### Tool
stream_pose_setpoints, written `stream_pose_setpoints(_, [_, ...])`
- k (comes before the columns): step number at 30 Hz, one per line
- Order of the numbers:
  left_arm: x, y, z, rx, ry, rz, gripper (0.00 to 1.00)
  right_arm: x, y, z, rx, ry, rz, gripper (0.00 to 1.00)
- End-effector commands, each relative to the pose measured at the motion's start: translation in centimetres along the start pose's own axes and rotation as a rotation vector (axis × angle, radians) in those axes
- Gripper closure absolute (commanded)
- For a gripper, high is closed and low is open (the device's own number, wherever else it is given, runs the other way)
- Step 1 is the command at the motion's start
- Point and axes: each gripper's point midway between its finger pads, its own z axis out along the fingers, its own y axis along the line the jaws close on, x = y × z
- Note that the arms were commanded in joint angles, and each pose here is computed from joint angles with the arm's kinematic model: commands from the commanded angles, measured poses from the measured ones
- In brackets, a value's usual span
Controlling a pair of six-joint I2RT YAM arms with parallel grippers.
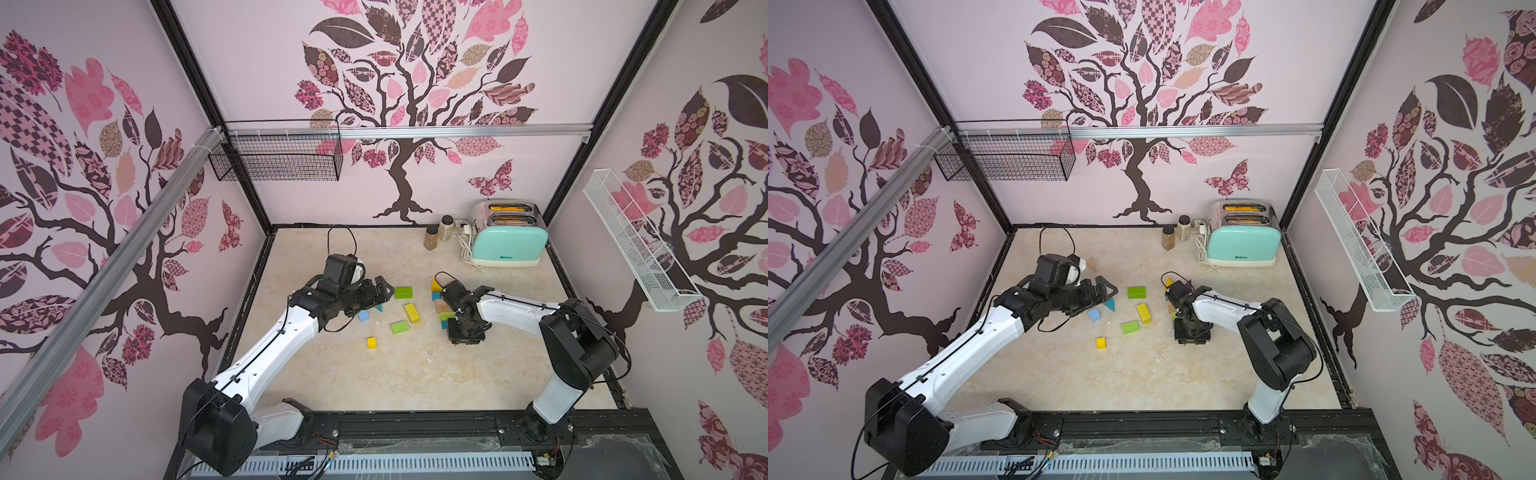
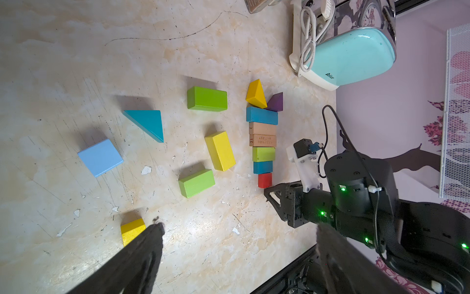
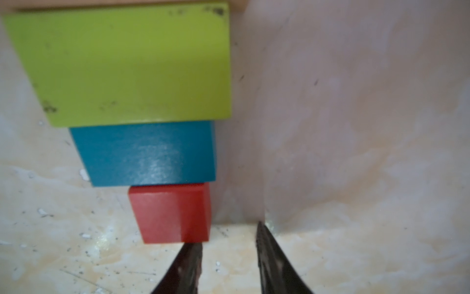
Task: Assemble a carrot with building blocks
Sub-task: Adjust the building block at the center of the board.
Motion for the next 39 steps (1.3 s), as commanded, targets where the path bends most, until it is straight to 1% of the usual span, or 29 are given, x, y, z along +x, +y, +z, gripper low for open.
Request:
stream_pose_setpoints(1, [0.2, 0.3, 0.1, -0.004, 0.007, 0.011, 0.02, -1.5, 0.5, 1.5, 0.003, -0.044, 0.010, 0.61])
stream_pose_setpoints(10, [0.2, 0.3, 0.1, -0.004, 0.010, 0.011, 0.02, -2.7, 0.6, 1.6, 0.005, -0.059, 0.020, 0.61])
stream_pose_setpoints(25, [0.0, 0.2, 0.5, -0.002, 0.009, 0.008, 0.02, -3.3, 0.2, 2.1, 0.025, -0.057, 0.013, 0.62])
stream_pose_setpoints(31, [0.0, 0.2, 0.6, -0.002, 0.012, 0.009, 0.02, -3.3, 0.4, 1.6, 0.013, -0.056, -0.003, 0.62])
stream_pose_setpoints(39, [-0.3, 0.1, 0.8, 0.001, 0.009, 0.010, 0.02, -3.0, 0.4, 0.0, -0.006, -0.057, -0.019, 0.61])
